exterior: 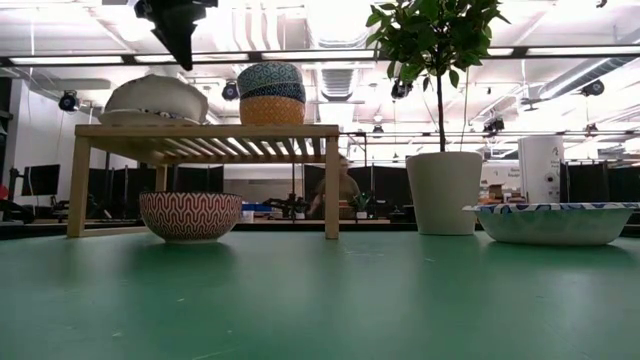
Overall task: Place and stack bowls onto a shelf
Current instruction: Stack the center white bowl on top of the other white bowl on the shelf
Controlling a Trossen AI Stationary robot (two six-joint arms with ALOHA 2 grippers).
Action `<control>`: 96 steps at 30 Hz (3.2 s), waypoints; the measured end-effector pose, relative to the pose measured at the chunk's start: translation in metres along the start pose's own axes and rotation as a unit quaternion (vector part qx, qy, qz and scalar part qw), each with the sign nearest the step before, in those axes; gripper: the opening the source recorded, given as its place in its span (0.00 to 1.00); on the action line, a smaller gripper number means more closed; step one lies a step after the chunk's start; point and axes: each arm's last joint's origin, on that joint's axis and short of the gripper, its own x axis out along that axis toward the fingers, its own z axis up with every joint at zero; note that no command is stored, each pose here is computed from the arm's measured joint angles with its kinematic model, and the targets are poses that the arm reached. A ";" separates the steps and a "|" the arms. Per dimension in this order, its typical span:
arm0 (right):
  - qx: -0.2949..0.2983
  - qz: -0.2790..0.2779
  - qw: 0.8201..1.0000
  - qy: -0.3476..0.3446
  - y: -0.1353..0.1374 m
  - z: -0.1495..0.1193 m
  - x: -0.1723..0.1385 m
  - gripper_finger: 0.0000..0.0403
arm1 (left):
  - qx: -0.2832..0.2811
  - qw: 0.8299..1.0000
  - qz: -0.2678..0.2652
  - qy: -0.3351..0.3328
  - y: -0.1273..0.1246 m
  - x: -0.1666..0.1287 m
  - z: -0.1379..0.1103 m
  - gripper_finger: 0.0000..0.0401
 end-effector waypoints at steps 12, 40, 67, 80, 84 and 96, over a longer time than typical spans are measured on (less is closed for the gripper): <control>0.000 0.000 1.000 0.001 0.000 -0.001 0.000 0.45 | 0.012 1.000 0.004 -0.015 0.015 -0.020 0.003 0.05; 0.010 0.001 1.000 -0.001 0.000 0.000 0.000 0.45 | -0.028 0.997 -0.056 0.053 0.041 -0.013 0.001 0.09; 0.012 0.003 1.000 0.005 0.001 -0.002 0.001 0.45 | -0.038 0.997 -0.016 0.069 0.022 0.020 -0.004 0.31; 0.016 0.002 1.000 0.011 0.001 -0.004 0.002 0.45 | -0.029 0.997 -0.025 0.071 0.018 0.027 -0.005 0.02; 0.015 0.002 1.000 0.013 0.001 -0.004 0.002 0.45 | -0.028 0.996 -0.045 0.076 0.016 0.027 -0.005 0.04; 0.019 0.001 1.000 0.017 0.001 -0.005 0.002 0.45 | -0.003 0.997 0.008 0.077 0.019 0.028 -0.007 0.01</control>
